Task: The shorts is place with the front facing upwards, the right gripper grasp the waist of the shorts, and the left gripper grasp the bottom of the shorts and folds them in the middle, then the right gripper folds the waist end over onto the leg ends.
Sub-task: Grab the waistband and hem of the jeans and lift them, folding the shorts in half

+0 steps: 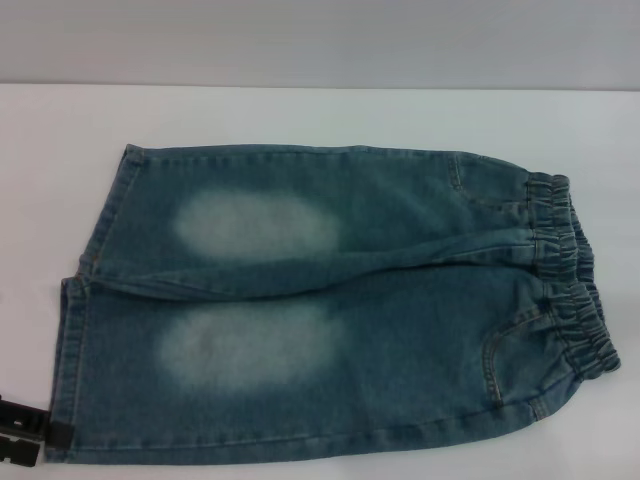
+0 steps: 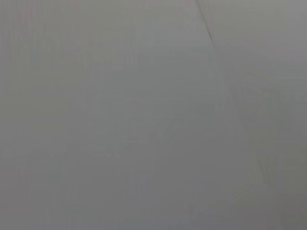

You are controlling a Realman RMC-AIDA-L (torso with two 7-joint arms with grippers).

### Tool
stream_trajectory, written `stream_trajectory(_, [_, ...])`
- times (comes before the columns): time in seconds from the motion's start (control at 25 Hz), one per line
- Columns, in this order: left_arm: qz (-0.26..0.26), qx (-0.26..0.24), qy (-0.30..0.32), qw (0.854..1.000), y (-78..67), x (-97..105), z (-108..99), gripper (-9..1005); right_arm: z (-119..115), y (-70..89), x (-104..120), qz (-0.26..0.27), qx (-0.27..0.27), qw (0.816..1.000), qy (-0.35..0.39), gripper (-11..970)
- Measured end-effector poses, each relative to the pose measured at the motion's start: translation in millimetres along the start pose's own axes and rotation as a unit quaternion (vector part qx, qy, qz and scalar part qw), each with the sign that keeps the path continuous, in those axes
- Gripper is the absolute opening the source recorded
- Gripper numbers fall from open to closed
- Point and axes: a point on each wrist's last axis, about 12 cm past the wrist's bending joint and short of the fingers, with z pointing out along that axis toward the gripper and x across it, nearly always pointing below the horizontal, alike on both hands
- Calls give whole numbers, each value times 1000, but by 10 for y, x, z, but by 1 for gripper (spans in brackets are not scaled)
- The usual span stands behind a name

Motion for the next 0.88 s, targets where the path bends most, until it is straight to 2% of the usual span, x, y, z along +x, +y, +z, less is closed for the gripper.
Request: stream_trajectory(0.88, [-1, -7, 6, 1000, -10, -19, 73, 732, -2, -4, -6, 3, 1, 1000, -2, 728])
